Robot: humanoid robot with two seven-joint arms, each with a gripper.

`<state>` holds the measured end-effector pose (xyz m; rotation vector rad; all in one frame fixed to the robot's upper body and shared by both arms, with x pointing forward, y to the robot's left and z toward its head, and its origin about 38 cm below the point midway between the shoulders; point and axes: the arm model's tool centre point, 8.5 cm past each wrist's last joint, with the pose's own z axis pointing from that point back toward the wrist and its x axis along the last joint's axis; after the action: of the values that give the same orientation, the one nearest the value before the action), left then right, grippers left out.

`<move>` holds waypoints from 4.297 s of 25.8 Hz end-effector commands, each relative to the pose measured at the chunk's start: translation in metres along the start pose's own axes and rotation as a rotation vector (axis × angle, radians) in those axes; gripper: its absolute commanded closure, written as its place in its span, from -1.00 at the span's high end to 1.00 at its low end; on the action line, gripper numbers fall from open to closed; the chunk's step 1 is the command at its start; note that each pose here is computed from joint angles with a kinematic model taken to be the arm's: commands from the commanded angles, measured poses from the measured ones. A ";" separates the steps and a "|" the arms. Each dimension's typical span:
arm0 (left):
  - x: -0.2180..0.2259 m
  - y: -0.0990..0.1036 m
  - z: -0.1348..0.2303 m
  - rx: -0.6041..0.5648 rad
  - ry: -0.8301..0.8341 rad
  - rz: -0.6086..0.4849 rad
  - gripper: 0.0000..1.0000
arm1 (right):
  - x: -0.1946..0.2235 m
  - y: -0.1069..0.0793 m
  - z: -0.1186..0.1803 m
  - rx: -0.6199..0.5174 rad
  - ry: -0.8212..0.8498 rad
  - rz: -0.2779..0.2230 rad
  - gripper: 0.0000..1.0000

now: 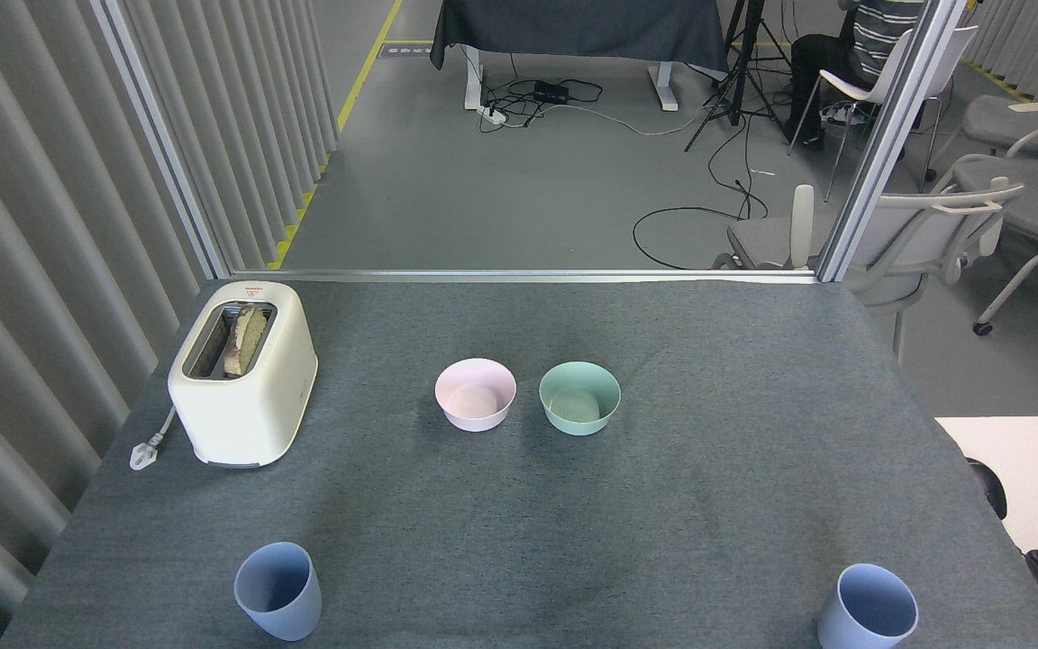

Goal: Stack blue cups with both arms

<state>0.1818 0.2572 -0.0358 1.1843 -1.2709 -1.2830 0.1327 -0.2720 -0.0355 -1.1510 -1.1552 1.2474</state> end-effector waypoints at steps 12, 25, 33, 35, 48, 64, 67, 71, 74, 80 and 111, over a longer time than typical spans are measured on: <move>0.005 0.000 -0.005 0.018 0.099 0.136 0.76 | 0.002 0.006 0.002 0.017 -0.003 -0.005 1.00; 0.000 0.000 -0.037 0.048 0.032 0.137 1.00 | 0.000 0.011 0.004 0.032 0.003 -0.005 1.00; -0.011 -0.014 -0.056 -0.031 0.078 0.086 0.99 | 0.000 0.010 0.002 0.029 0.003 -0.005 1.00; -0.016 -0.014 -0.061 -0.029 0.109 0.056 0.99 | 0.000 0.011 0.003 0.032 0.003 -0.006 1.00; -0.024 -0.014 -0.077 -0.023 0.162 -0.013 1.00 | 0.002 0.014 0.002 0.037 -0.002 -0.009 1.00; -0.015 -0.013 -0.090 -0.015 0.107 0.006 1.00 | 0.002 0.017 0.003 0.046 0.008 -0.004 1.00; -0.020 -0.018 -0.098 -0.028 0.121 -0.005 1.00 | 0.004 0.017 0.003 0.047 0.003 -0.007 1.00; -0.020 -0.017 -0.103 -0.023 0.117 -0.005 1.00 | 0.004 0.019 0.004 0.053 0.006 -0.006 1.00; -0.021 -0.015 -0.110 -0.015 0.117 -0.007 1.00 | 0.004 0.020 0.005 0.056 0.007 -0.007 1.00; -0.022 -0.010 -0.119 0.001 0.115 -0.005 1.00 | 0.005 0.020 0.002 0.053 0.005 -0.006 1.00; 0.151 0.004 -0.167 0.084 -0.336 -0.080 0.48 | 0.002 0.019 0.000 0.047 0.023 0.007 1.00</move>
<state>0.3260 0.1185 -0.0325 1.1157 -1.5239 -1.4931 0.1317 -0.2692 -0.0539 -1.1284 -1.1052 1.2571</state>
